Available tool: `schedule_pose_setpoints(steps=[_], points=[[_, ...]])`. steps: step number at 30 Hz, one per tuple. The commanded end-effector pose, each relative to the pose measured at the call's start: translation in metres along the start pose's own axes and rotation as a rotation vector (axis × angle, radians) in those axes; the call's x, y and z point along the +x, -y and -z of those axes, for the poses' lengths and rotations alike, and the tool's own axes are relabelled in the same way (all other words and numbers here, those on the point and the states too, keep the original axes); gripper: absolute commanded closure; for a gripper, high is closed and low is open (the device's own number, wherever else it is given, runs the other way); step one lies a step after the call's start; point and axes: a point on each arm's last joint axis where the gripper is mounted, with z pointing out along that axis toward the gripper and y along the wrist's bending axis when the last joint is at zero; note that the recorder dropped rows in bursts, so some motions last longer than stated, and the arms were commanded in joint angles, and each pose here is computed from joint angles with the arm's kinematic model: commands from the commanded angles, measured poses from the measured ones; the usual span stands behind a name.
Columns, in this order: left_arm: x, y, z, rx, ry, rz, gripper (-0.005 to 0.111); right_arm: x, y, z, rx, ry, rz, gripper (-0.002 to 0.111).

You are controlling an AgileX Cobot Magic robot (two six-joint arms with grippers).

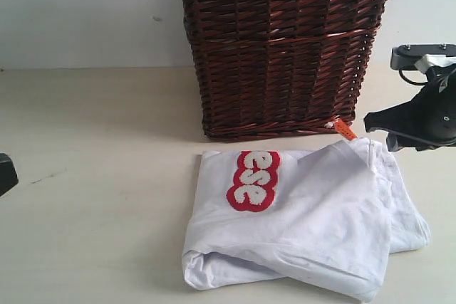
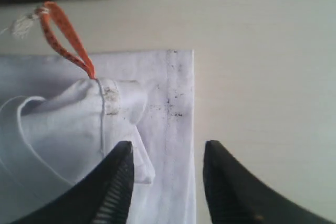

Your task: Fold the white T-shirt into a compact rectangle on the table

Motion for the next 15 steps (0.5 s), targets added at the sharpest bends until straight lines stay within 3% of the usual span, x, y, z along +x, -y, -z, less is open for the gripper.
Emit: schedule_pose_setpoints(steps=[1,6,8,12,15], points=[[0.012,-0.009,0.004,-0.06,0.106,0.007,0.107,-0.005,-0.006,0.008,-0.064,0.04,-0.021,0.076],[0.041,-0.024,0.011,-0.145,0.229,0.059,0.107,0.004,-0.027,0.005,-0.232,-0.006,0.054,0.097],[0.047,-0.027,0.013,-0.155,0.251,0.086,0.107,0.009,-0.039,0.002,-0.281,-0.043,0.103,0.097],[0.046,-0.026,0.016,-0.145,0.277,0.098,0.107,0.02,-0.062,-0.011,-0.298,-0.113,0.197,0.084],[0.046,-0.026,0.017,-0.142,0.28,0.098,0.107,0.031,-0.063,-0.031,-0.234,-0.207,0.195,0.089]])
